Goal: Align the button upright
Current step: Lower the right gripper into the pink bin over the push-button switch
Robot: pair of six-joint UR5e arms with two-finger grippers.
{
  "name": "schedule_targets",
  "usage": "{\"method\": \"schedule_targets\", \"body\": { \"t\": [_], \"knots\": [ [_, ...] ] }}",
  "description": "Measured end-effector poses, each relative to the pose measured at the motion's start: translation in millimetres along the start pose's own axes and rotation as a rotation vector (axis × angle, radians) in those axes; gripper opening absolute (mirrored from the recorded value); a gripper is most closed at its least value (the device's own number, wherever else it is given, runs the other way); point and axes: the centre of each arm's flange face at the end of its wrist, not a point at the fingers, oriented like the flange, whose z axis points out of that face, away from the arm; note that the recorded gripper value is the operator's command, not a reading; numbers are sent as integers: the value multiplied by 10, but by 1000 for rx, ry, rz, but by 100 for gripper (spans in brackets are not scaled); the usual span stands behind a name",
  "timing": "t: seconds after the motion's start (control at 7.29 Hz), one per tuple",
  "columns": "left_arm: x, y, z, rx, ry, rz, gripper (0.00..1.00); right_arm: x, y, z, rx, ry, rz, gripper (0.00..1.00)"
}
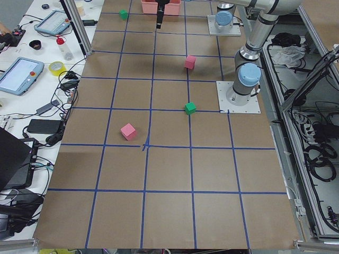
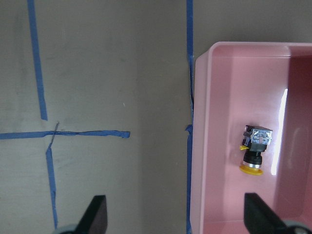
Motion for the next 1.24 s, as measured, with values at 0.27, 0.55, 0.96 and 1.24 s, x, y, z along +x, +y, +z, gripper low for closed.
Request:
{"method": "schedule_targets", "body": {
  "t": [0.27, 0.55, 0.96, 1.24],
  "knots": [
    [1, 0, 0, 0, 1, 0, 100, 456, -57, 388, 25, 5, 4, 100],
    [1, 0, 0, 0, 1, 0, 100, 681, -2, 793, 44, 10, 38, 99],
    [2, 0, 0, 0, 2, 0, 100, 941, 60, 1341, 10, 2, 88, 99],
    [1, 0, 0, 0, 1, 0, 100, 1043, 62, 1558, -14, -4, 102, 98]
  ]
}}
